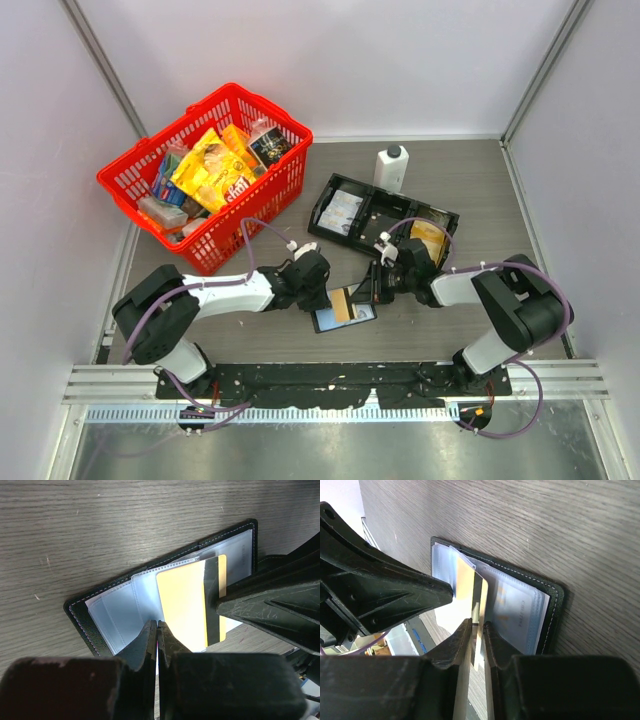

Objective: Take the credit cards out of the card holder
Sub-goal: Remove the credit card from the card holder.

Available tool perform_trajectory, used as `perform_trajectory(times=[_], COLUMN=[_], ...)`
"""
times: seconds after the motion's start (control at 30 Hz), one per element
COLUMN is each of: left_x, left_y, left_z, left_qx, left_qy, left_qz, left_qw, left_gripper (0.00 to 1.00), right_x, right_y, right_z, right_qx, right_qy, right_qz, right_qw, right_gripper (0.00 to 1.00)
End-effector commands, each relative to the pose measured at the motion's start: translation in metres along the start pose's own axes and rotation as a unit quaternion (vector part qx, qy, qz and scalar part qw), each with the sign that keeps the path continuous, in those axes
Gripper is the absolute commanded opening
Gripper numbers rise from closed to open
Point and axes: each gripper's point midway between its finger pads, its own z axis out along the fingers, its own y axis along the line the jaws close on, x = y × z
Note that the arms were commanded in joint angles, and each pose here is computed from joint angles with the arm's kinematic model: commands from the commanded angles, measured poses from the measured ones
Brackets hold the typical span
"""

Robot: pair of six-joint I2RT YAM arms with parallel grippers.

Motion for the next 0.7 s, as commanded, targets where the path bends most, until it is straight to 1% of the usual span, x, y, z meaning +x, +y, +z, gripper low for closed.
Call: perform_trajectory(times=[0.0, 0.1, 0.17, 0.27, 0.3, 0.33, 0.4, 0.47, 0.6, 0.63, 0.67], left_x=[0.018, 0.018, 0.017, 0.017, 0.017, 0.016, 0.016, 0.016, 0.014, 0.011, 0.008], left_y=[0.034, 0.034, 0.033, 0.034, 0.035, 0.035, 0.036, 0.036, 0.033, 0.032, 0.030], left_z=[0.007, 0.007, 0.006, 0.005, 0.005, 0.004, 0.002, 0.002, -0.002, -0.005, -0.008], left_qx=[-0.056, -0.055, -0.054, -0.056, -0.057, -0.057, -0.056, -0.056, -0.052, -0.051, -0.050], left_qy=[0.025, 0.024, 0.022, 0.022, 0.021, 0.018, 0.017, 0.016, 0.012, 0.006, 0.001], left_qz=[0.012, 0.012, 0.012, 0.012, 0.012, 0.011, 0.009, 0.010, 0.010, 0.010, 0.011], left_qw=[0.998, 0.998, 0.998, 0.998, 0.998, 0.998, 0.998, 0.998, 0.999, 0.999, 0.999], left_gripper=[0.04, 0.03, 0.03, 0.03, 0.03, 0.04, 0.03, 0.03, 0.03, 0.04, 0.03], right_x=[-0.004, -0.003, -0.003, -0.006, -0.004, -0.009, -0.006, -0.014, -0.020, -0.028, -0.026], right_y=[-0.014, -0.012, -0.012, -0.013, -0.016, -0.017, -0.027, -0.036, -0.036, -0.029, -0.028], right_z=[0.006, 0.009, 0.009, 0.006, 0.004, 0.001, -0.009, -0.023, -0.043, -0.048, -0.051], right_qx=[0.022, 0.011, 0.011, 0.020, 0.032, 0.042, 0.072, 0.094, 0.122, 0.122, 0.128], right_qy=[-0.005, -0.001, 0.001, -0.005, 0.000, -0.009, -0.004, -0.021, -0.033, -0.048, -0.044], right_qz=[0.004, 0.007, 0.007, -0.004, -0.001, -0.007, 0.008, 0.024, 0.031, 0.022, 0.027], right_qw=[1.000, 1.000, 1.000, 1.000, 0.999, 0.999, 0.997, 0.995, 0.991, 0.991, 0.990], right_gripper=[0.21, 0.20, 0.15, 0.04, 0.02, 0.01, 0.01, 0.01, 0.01, 0.01, 0.01])
